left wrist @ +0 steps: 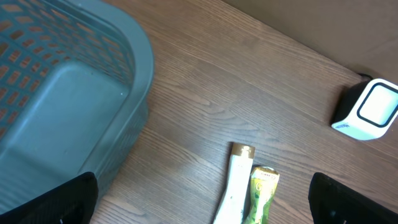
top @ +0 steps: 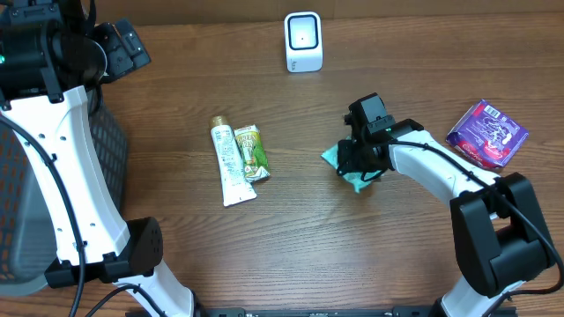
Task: Scan the item barcode
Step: 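Turn the mint-green pack over and set it back on the table, then regrasp the mint-green pack with the right gripper from its right end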
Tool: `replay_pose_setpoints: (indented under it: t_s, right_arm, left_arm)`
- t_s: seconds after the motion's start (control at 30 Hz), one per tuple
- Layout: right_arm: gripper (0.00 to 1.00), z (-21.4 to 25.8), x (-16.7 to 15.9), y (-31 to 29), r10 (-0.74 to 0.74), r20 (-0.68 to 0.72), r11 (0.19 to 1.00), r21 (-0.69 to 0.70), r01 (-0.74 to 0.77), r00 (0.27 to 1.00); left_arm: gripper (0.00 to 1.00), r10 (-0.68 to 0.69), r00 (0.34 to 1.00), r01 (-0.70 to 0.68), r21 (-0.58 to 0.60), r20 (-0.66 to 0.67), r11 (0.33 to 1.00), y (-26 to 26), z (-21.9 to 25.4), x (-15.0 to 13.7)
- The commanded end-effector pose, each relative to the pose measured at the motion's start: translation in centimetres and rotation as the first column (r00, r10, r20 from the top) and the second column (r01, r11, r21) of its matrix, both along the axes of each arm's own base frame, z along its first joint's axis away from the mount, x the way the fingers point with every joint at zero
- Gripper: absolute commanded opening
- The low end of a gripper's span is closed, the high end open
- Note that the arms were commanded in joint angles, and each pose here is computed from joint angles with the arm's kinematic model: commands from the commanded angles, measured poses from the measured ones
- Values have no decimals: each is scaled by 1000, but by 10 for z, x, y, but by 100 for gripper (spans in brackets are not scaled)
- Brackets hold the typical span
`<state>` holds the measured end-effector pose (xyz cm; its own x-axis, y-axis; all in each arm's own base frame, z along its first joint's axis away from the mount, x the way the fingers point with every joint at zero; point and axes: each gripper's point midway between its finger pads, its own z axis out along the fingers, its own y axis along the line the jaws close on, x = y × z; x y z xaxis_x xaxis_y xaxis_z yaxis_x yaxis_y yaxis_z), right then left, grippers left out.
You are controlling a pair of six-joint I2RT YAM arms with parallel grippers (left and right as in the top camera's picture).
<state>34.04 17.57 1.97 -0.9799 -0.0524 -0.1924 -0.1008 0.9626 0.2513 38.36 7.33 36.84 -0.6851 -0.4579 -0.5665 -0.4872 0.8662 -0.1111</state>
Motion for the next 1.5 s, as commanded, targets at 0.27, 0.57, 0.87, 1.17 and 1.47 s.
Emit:
replay_pose_setpoints:
  t_s: [0.27,0.57,0.87,1.17,1.47]
  right_arm:
    - [31,98,8,-16,-217,-14,972,86,217,976]
    - [88,127,-39,-72,-395,-102,918,7,397,913]
    - [82,70,-72,-76,-418,-223,906,-39,421,881]
    - [49,16,-75,-76,-455,-195,886,-4,463,869]
    - [33,-2,-63,-61,-425,-144,887,128,443,894]
  left_arm:
    - [99,13,1000,-13,-12,-4,1000,1,-2,1]
    - [100,13,1000,-13,-12,-4,1000,1,-2,1]
    - [100,13,1000,-13,-12,-4,1000,1,-2,1]
    - [99,13,1000,-13,-12,-4,1000,1,-2,1]
    - [100,13,1000,-13,-12,-4,1000,1,-2,1]
